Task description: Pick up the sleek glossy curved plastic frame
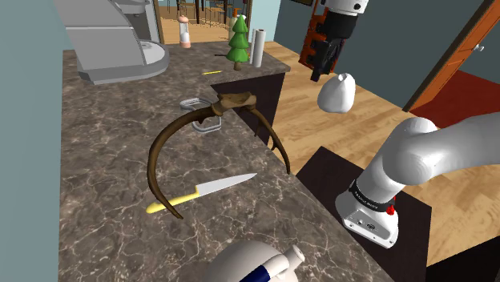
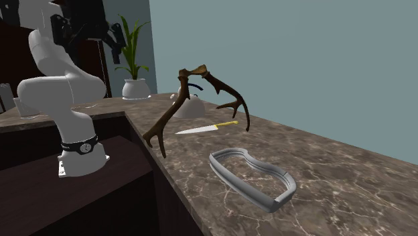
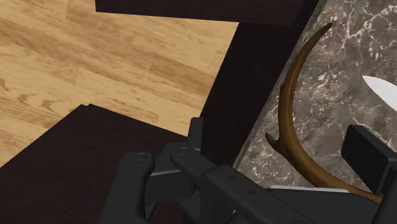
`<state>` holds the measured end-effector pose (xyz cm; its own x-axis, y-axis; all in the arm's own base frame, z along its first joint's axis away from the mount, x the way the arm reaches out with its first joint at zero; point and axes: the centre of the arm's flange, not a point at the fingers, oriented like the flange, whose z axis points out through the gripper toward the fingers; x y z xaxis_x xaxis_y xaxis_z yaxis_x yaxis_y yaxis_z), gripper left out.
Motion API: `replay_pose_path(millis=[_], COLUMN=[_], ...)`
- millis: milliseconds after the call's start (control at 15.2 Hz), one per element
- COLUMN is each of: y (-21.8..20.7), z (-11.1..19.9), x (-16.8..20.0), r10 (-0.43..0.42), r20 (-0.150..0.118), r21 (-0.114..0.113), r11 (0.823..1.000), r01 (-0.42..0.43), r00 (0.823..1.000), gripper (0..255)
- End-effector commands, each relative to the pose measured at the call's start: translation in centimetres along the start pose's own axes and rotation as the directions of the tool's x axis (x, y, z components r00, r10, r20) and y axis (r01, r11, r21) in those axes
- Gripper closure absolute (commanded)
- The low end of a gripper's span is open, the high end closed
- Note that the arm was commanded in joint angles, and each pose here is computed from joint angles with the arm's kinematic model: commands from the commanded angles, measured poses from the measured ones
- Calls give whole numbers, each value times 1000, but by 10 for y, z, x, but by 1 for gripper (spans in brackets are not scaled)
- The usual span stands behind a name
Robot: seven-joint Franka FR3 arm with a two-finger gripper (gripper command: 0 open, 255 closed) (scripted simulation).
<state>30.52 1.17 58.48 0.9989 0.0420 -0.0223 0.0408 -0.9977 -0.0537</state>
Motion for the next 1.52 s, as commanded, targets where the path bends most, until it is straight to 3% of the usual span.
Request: replay_pose_path(millis=[0,1452], y=[0,-87], z=[0,133], x=[0,243], r10=[0,-18], r20=[0,3], r21=[0,13], r11=[1000,1000], r01=[0,18], r00=[1000,1000], gripper=[0,0])
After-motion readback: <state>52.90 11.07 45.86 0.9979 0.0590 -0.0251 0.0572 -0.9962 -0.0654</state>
